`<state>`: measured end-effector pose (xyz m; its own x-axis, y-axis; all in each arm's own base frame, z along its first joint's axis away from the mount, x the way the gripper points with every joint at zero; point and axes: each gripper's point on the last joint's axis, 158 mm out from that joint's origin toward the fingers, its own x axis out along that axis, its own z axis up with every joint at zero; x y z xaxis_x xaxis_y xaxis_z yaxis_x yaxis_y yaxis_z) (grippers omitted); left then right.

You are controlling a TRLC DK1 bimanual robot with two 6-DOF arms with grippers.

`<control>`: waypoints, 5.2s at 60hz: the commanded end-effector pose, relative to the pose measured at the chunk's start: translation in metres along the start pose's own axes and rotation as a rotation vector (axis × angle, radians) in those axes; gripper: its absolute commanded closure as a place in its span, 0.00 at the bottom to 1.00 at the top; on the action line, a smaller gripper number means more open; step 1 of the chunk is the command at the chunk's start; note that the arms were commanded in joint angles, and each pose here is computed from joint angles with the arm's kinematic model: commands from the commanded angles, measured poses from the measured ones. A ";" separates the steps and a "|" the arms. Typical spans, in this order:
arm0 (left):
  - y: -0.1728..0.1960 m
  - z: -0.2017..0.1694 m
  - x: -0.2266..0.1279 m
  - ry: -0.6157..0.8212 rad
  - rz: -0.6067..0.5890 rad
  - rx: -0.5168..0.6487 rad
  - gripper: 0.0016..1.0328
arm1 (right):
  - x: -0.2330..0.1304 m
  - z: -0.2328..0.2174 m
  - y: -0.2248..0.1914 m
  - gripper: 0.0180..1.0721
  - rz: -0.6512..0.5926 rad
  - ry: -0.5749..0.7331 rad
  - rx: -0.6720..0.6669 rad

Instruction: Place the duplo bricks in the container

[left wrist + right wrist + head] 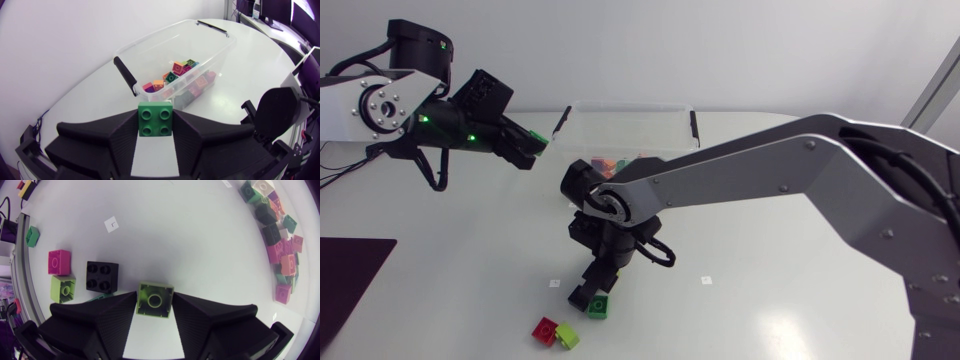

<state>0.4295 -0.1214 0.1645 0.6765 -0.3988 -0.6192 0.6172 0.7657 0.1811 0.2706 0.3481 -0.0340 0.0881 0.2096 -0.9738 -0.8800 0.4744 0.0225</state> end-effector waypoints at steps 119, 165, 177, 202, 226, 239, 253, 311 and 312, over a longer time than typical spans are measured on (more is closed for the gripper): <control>-0.131 -0.091 -0.015 0.222 -0.379 0.468 0.07 | -0.198 0.107 -0.260 0.69 -0.253 -0.728 0.486; -0.195 -0.205 -0.086 0.540 -0.764 0.798 0.12 | -0.219 0.106 -0.280 0.05 -0.331 -0.777 0.528; -0.205 -0.219 -0.081 0.533 -0.784 0.837 0.14 | -0.242 0.090 -0.263 0.05 -0.337 -0.796 0.504; -0.212 -0.227 -0.062 0.505 -0.759 0.864 0.17 | -0.289 0.045 -0.190 0.05 -0.324 -0.849 0.435; -0.226 -0.250 -0.051 0.530 -0.786 0.862 0.26 | -0.289 0.015 -0.156 0.05 -0.315 -0.852 0.408; -0.227 -0.253 -0.048 0.519 -0.780 0.851 0.65 | -0.266 0.008 -0.122 0.05 -0.263 -0.816 0.312; -0.221 -0.257 -0.051 0.519 -0.762 0.825 0.78 | -0.221 -0.001 -0.063 0.05 -0.161 -0.736 0.121; -0.104 -0.088 -0.020 0.153 -0.368 0.389 0.79 | -0.045 -0.024 0.051 0.08 0.107 -0.234 -0.242; -0.102 -0.085 -0.019 0.146 -0.361 0.383 0.79 | -0.043 -0.024 0.052 0.08 0.110 -0.226 -0.245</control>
<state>0.3040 -0.1454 0.0832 0.3198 -0.4909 -0.8104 0.9370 0.2910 0.1935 0.2134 0.3381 0.0101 0.0869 0.4655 -0.8808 -0.9646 0.2603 0.0424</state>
